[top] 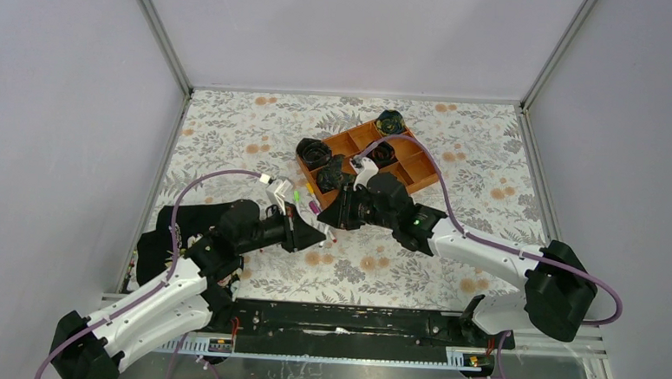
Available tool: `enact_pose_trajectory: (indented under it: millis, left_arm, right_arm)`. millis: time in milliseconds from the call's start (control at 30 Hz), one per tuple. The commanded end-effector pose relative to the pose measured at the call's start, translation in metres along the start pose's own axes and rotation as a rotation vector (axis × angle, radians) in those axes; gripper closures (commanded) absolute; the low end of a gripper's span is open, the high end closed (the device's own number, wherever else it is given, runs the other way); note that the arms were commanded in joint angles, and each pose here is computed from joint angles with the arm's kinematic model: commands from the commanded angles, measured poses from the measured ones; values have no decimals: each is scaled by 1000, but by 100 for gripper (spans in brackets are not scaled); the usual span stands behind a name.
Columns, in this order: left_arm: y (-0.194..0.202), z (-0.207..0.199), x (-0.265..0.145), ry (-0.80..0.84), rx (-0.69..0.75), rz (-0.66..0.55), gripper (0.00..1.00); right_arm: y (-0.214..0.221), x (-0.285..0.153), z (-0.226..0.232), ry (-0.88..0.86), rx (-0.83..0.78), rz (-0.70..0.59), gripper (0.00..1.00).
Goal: Insert the pens into the pen caps
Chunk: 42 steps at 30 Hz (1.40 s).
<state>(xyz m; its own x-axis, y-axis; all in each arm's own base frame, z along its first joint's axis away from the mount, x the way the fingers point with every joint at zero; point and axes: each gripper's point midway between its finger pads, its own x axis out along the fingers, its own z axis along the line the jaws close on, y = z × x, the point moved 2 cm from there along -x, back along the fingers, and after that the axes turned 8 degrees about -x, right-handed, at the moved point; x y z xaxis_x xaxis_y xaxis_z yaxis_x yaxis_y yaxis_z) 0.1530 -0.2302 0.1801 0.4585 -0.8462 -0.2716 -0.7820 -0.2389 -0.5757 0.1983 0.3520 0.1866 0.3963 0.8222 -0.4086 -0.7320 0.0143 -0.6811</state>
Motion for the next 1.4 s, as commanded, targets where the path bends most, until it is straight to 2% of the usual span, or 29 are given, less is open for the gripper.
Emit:
enact_pose_trajectory:
  millis: [0, 33, 133, 233, 333, 367, 400, 500, 533, 633, 667, 733, 833, 967, 1133, 1233, 1367]
  left_arm:
    - [-4, -15, 1, 81, 14, -22, 94]
    - [-5, -13, 2, 76, 12, -26, 87]
    - [-5, -9, 4, 57, 7, -32, 73]
    - [-4, -7, 7, 52, 3, -22, 68]
    - [-4, -7, 9, 55, 2, -13, 67]
    - [-3, -7, 10, 54, 2, -8, 68]
    - [-4, -7, 11, 53, 3, -7, 74]
    - [-10, -6, 10, 33, -5, -44, 98]
    - [-13, -3, 9, 11, -15, -66, 100]
    - [-26, 17, 3, -138, -46, -160, 100]
    - [-31, 27, -2, -209, -55, -187, 100]
    - [-42, 45, -11, -331, -57, -230, 100]
    - [-62, 69, -25, -433, -82, -254, 100]
    - [-100, 97, -49, -497, -127, -313, 100]
    - [-144, 102, -73, -579, -65, -399, 100]
    - [-154, 102, -82, -625, -16, -443, 100]
    - [-149, 103, -83, -613, -12, -460, 100]
  right_arm:
    - [-19, -3, 16, -49, -3, -47, 91]
    - [-19, -4, 17, -52, -1, -47, 100]
    - [-20, -7, 20, -68, 18, -57, 100]
    - [-19, -9, 24, -95, 40, -66, 100]
    - [-19, -10, 30, -131, 63, -70, 100]
    - [-20, -10, 31, -140, 70, -73, 100]
    - [-19, -9, 31, -143, 73, -71, 100]
    - [-17, -7, 29, -135, 63, -65, 99]
    - [-16, -6, 26, -122, 55, -63, 91]
    - [-13, -4, 12, -50, 15, -65, 57]
    - [-12, -4, 7, -20, -1, -67, 49]
    - [-9, -5, -3, 50, -42, -75, 43]
    - [3, -2, -7, 120, -115, -64, 42]
    - [25, 16, 8, 118, -193, -7, 42]
    - [50, 52, 17, 129, -242, 79, 43]
    - [59, 73, 4, 200, -243, 128, 46]
    - [65, 97, -5, 274, -281, 186, 46]
